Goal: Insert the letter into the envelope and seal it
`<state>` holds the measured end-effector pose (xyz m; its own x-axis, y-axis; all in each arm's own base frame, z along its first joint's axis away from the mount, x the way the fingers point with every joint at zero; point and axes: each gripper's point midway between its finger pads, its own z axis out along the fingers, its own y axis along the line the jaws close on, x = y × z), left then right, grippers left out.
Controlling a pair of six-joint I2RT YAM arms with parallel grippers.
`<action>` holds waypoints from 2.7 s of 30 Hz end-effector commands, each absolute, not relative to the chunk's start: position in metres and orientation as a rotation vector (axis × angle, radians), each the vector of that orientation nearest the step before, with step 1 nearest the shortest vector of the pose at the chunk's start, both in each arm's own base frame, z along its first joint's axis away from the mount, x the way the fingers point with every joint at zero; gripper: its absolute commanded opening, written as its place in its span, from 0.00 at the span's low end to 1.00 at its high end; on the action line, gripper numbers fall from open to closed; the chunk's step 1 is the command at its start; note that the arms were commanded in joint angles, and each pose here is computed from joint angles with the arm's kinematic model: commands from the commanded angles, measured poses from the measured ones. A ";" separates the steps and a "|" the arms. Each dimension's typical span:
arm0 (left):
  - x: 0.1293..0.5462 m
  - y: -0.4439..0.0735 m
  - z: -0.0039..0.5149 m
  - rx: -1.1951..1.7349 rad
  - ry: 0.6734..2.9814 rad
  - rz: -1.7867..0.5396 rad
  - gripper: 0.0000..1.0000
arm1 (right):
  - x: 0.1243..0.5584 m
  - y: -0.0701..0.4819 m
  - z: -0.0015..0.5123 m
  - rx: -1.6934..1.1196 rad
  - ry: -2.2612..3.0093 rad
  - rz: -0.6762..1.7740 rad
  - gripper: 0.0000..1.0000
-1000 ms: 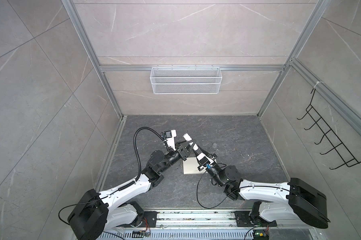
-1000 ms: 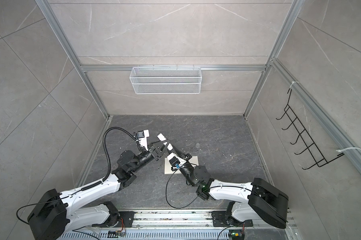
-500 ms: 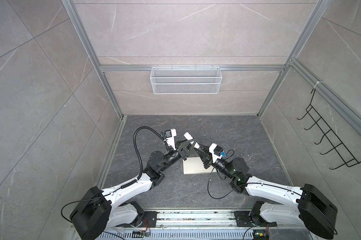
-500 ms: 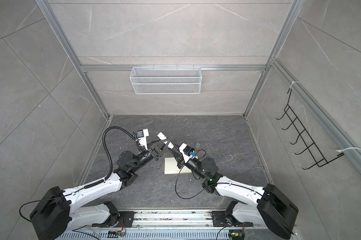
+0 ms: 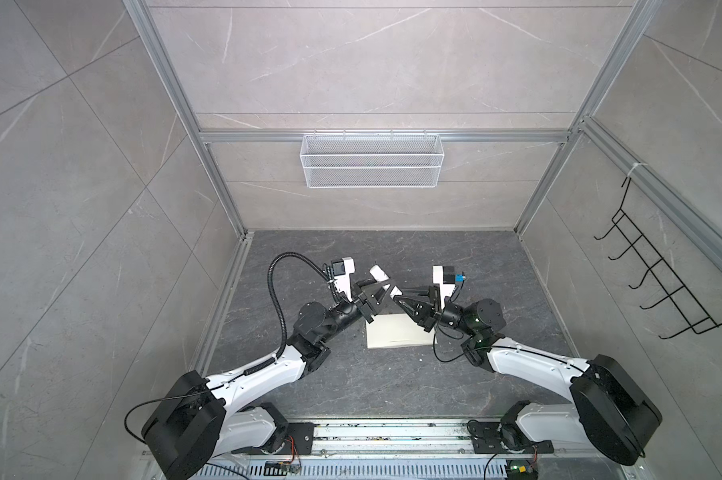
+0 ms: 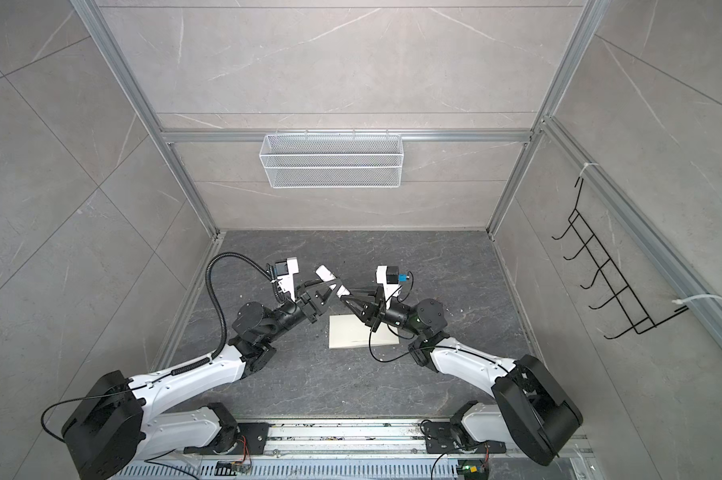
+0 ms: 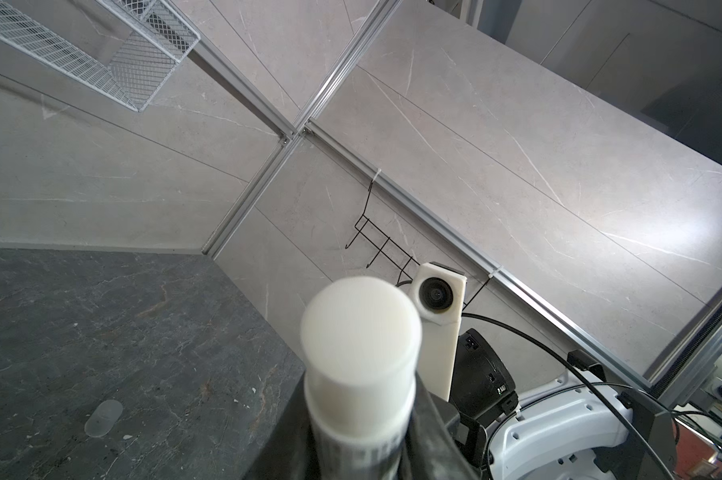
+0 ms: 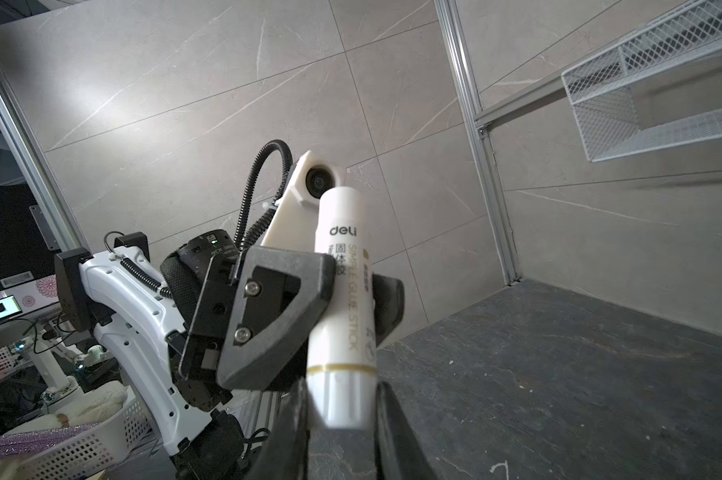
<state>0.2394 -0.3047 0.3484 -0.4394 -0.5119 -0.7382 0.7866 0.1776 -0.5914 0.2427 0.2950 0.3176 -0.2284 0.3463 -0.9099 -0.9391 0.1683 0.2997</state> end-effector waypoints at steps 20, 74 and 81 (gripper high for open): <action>0.241 -0.294 0.368 0.228 1.343 -1.489 0.00 | 0.239 0.302 0.311 -0.755 1.010 0.048 0.51; 0.217 -0.303 0.376 0.406 1.269 -1.522 0.00 | 0.257 0.272 0.340 -0.603 1.210 1.347 0.05; 0.234 -0.298 0.369 0.303 1.377 -1.465 0.00 | 0.267 0.264 0.315 -0.672 1.286 0.960 0.55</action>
